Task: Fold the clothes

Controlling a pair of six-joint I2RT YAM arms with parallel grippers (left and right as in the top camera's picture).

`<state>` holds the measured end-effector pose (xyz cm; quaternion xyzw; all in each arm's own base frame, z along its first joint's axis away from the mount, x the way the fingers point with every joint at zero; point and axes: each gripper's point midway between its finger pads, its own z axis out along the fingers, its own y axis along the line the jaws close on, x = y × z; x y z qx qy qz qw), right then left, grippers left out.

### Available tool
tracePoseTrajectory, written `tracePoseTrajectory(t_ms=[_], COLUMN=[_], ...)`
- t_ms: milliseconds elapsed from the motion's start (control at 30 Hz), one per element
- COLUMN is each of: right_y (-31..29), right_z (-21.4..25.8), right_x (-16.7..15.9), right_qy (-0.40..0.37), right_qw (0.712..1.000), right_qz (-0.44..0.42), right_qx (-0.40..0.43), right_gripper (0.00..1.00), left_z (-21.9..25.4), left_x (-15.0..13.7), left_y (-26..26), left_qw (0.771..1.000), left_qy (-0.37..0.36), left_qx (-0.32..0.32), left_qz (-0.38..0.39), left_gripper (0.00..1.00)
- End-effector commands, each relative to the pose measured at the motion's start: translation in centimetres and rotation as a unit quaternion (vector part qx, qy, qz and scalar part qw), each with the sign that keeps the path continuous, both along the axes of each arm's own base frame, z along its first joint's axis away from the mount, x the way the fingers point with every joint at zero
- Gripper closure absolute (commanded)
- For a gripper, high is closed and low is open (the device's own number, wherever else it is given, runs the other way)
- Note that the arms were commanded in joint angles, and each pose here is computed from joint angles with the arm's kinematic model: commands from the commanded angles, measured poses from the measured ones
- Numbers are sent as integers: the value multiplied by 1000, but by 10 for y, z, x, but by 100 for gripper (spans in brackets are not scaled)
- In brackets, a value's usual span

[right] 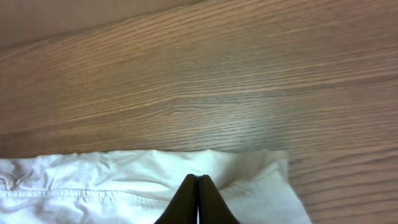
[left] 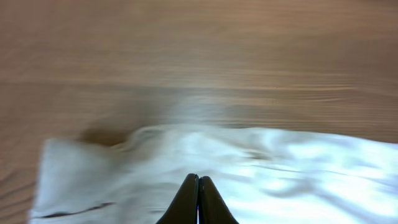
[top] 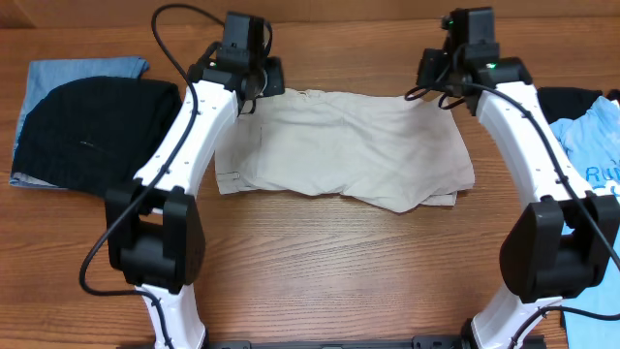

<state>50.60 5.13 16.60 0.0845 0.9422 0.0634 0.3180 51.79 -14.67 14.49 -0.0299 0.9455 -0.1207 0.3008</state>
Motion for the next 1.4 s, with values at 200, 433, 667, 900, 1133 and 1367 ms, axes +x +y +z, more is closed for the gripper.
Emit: tracePoseTrajectory(t_ms=[200,433,667,900,1133,1367], right_y=[5,4,5,4,4,4], right_z=[-101,-141,-142,-143,-145,-145], right_x=[-19,-22,-22,-24,-30,-32], right_qy=[132,168,169,174,185,190], right_qw=[991,986,985,985,983,982], right_qz=[14,13,13,13,13,13], right_qx=[17,14,14,14,13,12], right_gripper=[96,96,96,96,96,96], left_z=[-53,-140,-64,-73,-159,1], left_x=[-52,-55,-25,-14,-2,8], left_y=[-124,-116,-123,-120,-102,-123], left_qw=[983,978,985,990,991,991], left_qy=[92,164,95,78,104,-7], left_qx=[-80,-58,-76,-35,30,14], left_qz=[-140,-118,-126,-113,-80,-132], left_gripper=[96,96,96,96,96,96])
